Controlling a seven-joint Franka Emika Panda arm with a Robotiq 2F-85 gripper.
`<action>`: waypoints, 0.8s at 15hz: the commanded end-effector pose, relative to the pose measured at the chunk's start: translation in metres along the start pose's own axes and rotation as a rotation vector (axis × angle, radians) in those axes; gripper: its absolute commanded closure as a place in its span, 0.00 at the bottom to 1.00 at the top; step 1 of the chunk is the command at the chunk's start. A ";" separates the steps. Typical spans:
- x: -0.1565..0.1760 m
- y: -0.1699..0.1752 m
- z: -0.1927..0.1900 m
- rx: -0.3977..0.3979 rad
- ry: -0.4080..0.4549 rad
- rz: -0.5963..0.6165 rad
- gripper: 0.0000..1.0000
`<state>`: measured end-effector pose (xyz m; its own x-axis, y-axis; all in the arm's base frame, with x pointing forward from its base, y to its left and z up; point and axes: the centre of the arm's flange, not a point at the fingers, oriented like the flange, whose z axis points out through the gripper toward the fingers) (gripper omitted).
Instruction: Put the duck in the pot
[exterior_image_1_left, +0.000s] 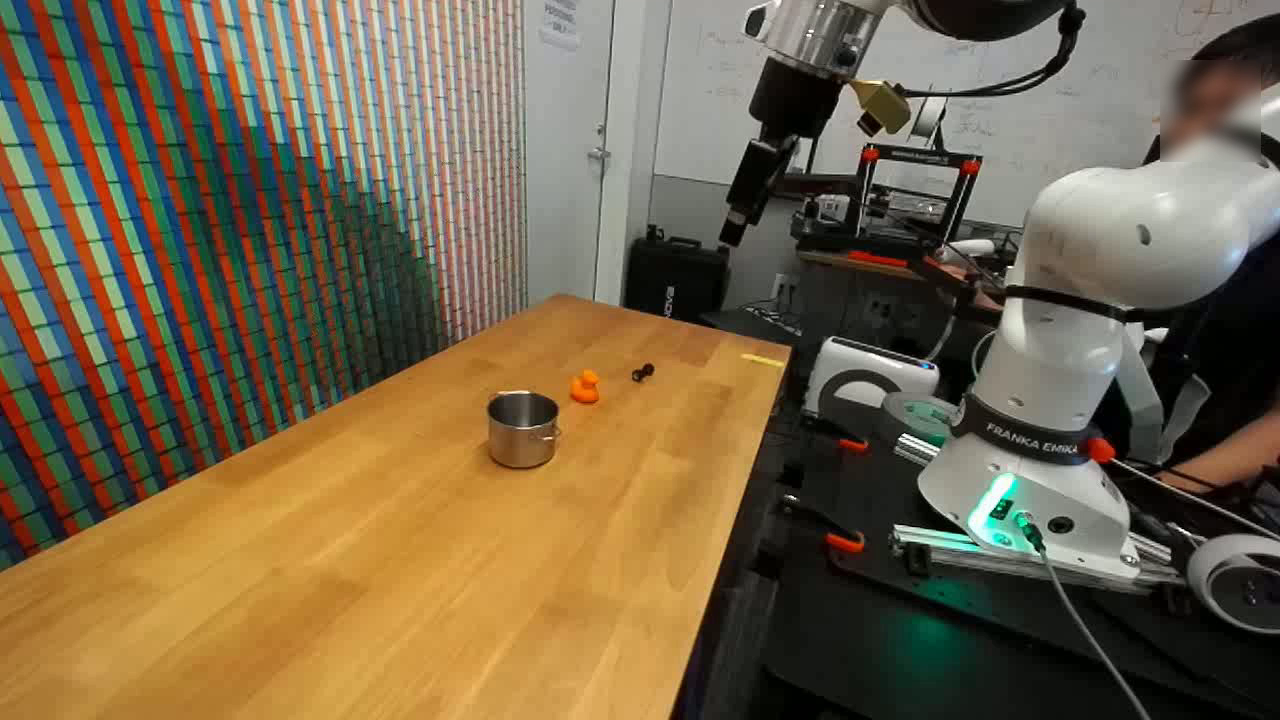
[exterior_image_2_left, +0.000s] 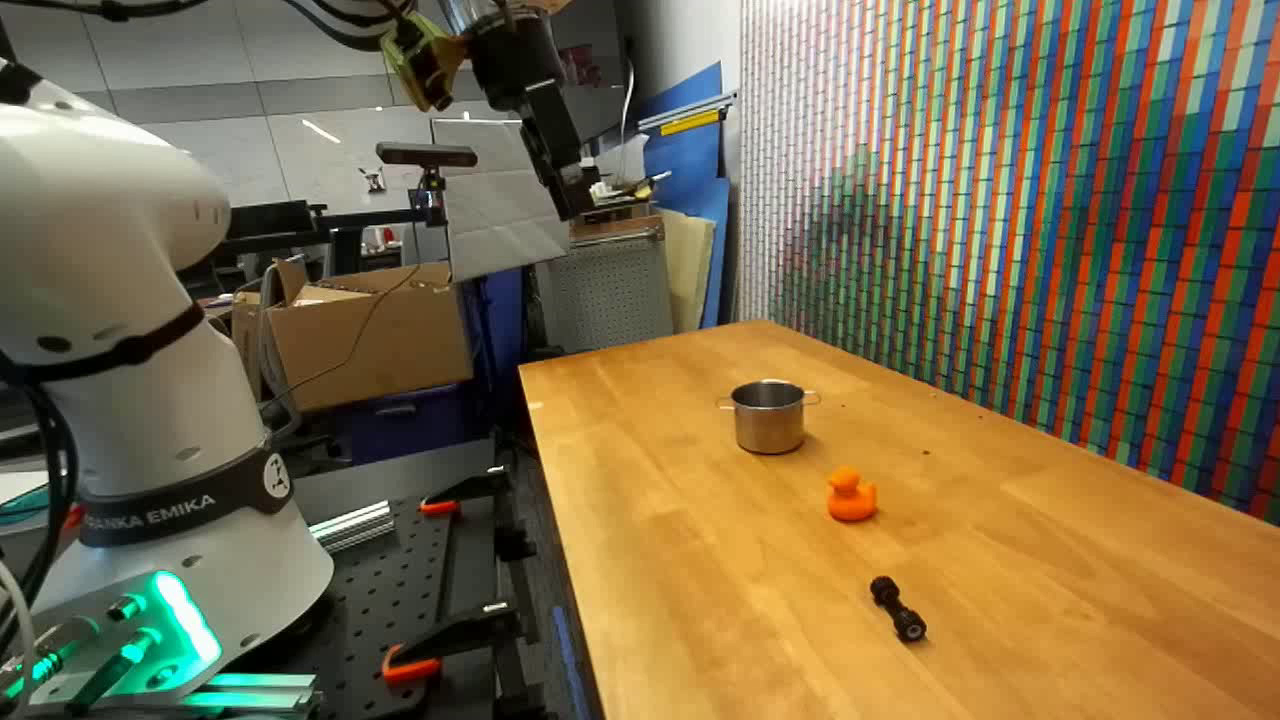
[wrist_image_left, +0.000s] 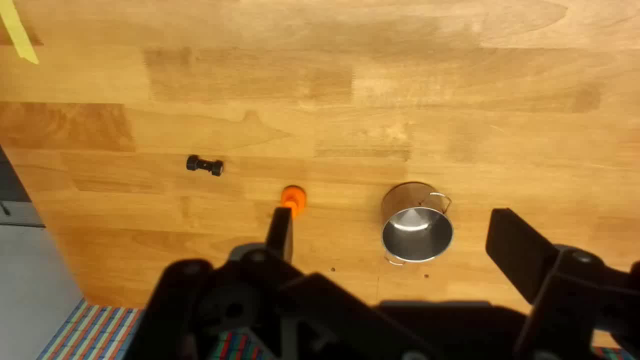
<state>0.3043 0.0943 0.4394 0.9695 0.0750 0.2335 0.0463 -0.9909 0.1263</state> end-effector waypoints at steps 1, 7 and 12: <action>-0.003 0.001 0.004 -0.003 -0.016 0.000 0.00; 0.044 0.021 0.025 -0.038 0.010 0.051 0.00; 0.098 0.068 0.057 -0.093 0.050 0.170 0.00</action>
<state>0.3635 0.0508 0.4227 0.9612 -0.0169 0.2752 -0.0641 -0.9845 0.1634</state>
